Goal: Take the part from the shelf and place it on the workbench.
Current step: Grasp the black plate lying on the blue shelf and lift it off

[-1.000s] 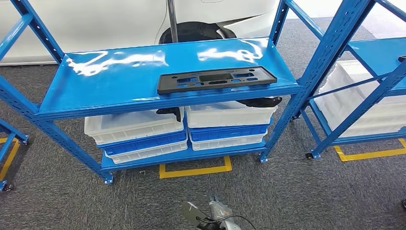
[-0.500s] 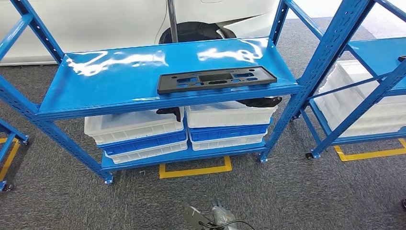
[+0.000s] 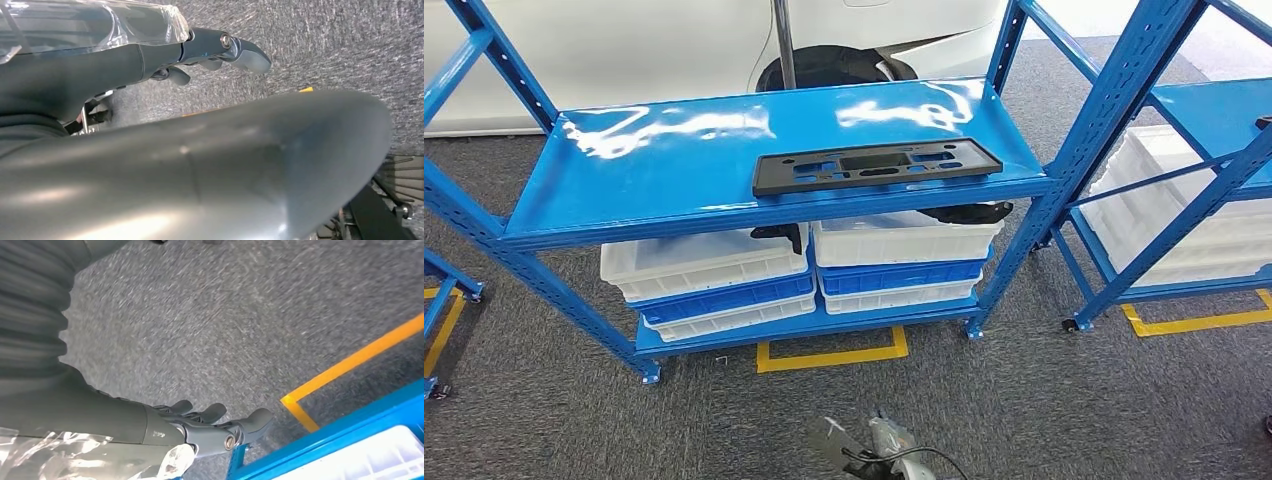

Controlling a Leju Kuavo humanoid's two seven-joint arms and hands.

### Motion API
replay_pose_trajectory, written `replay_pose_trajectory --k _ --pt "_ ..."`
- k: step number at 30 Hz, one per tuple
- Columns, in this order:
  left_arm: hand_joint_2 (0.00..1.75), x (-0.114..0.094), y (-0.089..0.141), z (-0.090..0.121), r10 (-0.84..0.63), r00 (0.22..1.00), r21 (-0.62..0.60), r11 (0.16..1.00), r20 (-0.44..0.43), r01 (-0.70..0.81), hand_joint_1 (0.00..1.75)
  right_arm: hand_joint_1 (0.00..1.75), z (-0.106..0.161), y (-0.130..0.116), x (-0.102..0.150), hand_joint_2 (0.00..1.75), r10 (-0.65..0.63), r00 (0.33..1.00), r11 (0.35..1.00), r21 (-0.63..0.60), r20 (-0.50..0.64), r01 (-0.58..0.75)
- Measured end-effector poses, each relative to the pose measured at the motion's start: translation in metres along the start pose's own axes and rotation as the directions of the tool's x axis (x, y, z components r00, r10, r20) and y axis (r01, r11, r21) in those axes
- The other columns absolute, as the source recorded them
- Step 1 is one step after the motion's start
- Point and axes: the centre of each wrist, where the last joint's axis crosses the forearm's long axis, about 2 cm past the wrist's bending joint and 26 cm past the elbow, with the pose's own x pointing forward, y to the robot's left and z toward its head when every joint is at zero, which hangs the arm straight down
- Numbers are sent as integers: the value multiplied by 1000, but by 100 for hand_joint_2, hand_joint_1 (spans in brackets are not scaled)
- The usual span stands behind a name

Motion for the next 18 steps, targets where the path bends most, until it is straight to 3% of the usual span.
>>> replay_pose_trajectory --k 7,18 --pt "0 1 -10 2 1 997 -19 1000 75 0 0 0 -10 -30 6 175 34 999 998 -57 6 -34" --pt "0 2 -24 5 -26 999 -57 998 29 28 0 0 -24 -90 35 175 181 983 969 -176 43 -171"
